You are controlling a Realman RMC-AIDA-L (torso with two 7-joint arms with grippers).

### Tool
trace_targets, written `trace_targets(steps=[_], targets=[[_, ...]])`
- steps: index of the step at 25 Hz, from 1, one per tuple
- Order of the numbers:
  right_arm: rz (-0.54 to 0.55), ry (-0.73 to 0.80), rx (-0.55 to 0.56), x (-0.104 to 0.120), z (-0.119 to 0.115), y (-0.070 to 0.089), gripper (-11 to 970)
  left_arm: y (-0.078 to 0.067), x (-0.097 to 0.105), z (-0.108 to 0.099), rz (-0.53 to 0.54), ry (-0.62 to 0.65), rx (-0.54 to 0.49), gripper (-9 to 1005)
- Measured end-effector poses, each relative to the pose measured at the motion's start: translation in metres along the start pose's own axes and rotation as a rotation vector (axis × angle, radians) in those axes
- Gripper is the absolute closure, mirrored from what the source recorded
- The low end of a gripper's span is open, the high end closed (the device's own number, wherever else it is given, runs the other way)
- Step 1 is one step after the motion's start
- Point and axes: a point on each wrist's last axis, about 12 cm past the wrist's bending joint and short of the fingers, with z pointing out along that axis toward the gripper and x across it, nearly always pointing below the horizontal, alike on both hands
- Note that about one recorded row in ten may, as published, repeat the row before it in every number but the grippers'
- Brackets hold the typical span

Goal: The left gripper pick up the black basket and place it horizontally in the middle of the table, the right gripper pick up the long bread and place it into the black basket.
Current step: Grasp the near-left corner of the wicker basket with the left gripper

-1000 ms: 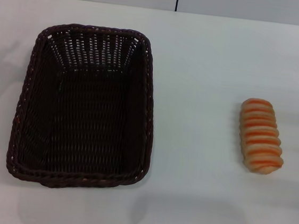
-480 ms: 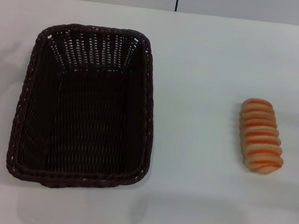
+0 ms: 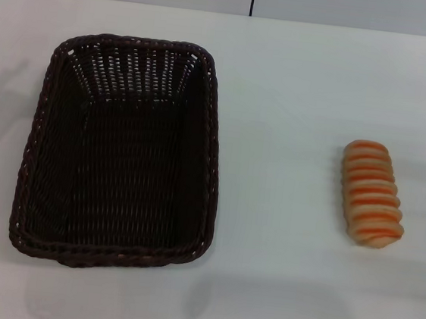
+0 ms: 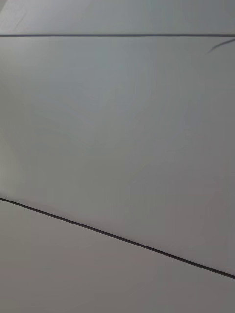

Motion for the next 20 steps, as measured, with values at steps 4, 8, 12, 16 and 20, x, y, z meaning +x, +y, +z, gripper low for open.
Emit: trace_targets(steps=[4,8,12,16,20], targets=[[0.000,0.000,0.000,-0.0001,0.0002,-0.0001,258,0.0002,0.0000,-0.0008,-0.002,0.001,-0.002,543],[-0.001,0.000,0.000,-0.0001,0.0002,-0.0003,258,0.0002,0.0000,-0.0009,-0.002,0.001,-0.002,543],[0.000,0.000,0.000,-0.0001,-0.0001,-0.0006,258,0.0006,-0.0002,-0.0014,-0.001,0.002,-0.003,543],[0.006,-0.001,-0.002,-0.0002,0.0008,0.0001,258,0.0005,0.0000,-0.0024,-0.001,0.003,-0.005,543],[0.007,-0.003,-0.005,-0.0003,0.0018,0.0008,258,0.0005,0.0003,-0.0029,-0.002,0.005,-0.007,544]])
